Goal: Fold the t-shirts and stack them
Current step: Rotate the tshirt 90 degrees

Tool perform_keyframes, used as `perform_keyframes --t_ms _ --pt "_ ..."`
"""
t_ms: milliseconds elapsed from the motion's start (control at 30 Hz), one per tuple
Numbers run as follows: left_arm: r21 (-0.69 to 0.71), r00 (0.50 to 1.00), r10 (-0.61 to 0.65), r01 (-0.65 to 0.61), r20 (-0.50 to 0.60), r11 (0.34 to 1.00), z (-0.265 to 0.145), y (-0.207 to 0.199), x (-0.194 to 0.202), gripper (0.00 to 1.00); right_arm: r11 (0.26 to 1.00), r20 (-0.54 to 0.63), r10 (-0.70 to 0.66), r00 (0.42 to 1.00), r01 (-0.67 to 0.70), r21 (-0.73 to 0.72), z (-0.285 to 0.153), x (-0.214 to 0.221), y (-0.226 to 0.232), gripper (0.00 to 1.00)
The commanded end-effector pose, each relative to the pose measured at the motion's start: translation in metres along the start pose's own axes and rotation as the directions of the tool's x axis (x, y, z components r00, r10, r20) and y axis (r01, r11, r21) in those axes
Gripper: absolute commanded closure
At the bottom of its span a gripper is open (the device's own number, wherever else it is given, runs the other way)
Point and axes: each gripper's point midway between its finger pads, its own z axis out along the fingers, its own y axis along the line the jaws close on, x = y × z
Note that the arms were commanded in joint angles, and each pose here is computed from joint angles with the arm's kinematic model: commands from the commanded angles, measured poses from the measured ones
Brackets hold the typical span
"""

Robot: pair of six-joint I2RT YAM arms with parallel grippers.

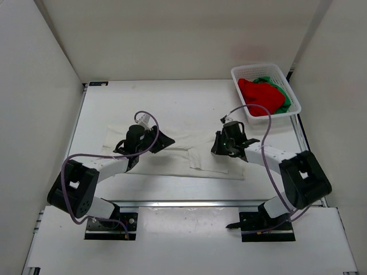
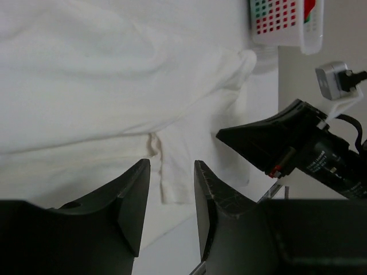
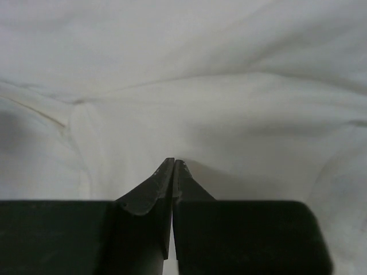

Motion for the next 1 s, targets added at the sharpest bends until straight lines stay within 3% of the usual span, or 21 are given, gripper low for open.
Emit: perform_keyframes --t_ms 0,200,333,400,467,567,633,733,800,967 --pt "-0.050 0.998 0.027 -0.030 -0.051 0.998 -0.012 0.018 0.022 0.53 1.000 -0.052 -0.002 0.999 0.003 0.004 0.020 0.010 -0.001 1.00" --pt "-0.049 0.996 0.058 -0.061 -0.065 0.997 -0.026 0.019 0.027 0.52 0.998 -0.123 0.059 0.991 -0.056 0.026 0.072 -0.028 -0.016 1.00" --pt "-0.056 0.997 0.057 -0.060 -0.047 0.997 -0.035 0.024 0.023 0.52 0.998 -0.145 0.063 0.987 -0.061 0.014 0.148 -0.120 -0.023 1.00" --pt "-0.064 0.997 0.054 -0.058 -0.058 0.996 -0.038 0.026 0.023 0.52 0.999 -0.133 0.023 0.991 -0.028 -0.040 0.173 -0.194 -0.005 1.00" --pt "-0.056 0.996 0.053 -0.057 -0.068 0.997 -0.041 0.023 0.023 0.53 0.994 0.019 -0.019 1.000 0.021 -0.106 0.156 -0.262 0.015 1.00" --pt "-0.078 0.996 0.064 -0.069 -0.065 0.995 -0.048 0.027 0.026 0.50 0.982 0.180 0.000 0.984 0.033 -0.183 0.093 -0.294 0.030 0.94" --pt "-0.079 0.994 0.079 -0.085 -0.070 0.993 -0.052 0.031 0.031 0.50 0.986 0.233 -0.099 0.967 0.128 -0.110 0.042 -0.311 0.039 0.74" --pt "-0.105 0.994 0.065 -0.074 -0.087 0.992 -0.059 0.047 0.041 0.50 0.982 0.187 -0.182 0.965 0.187 -0.008 0.001 -0.296 0.040 0.68" --pt "-0.102 0.993 0.069 -0.079 -0.097 0.992 -0.063 0.050 0.046 0.51 0.977 0.151 -0.207 0.967 0.211 -0.010 -0.008 -0.266 0.047 0.70" --pt "-0.121 0.991 0.101 -0.111 -0.084 0.986 -0.074 0.055 0.043 0.55 0.978 0.167 -0.111 0.980 0.138 -0.156 -0.027 -0.172 0.062 1.00"
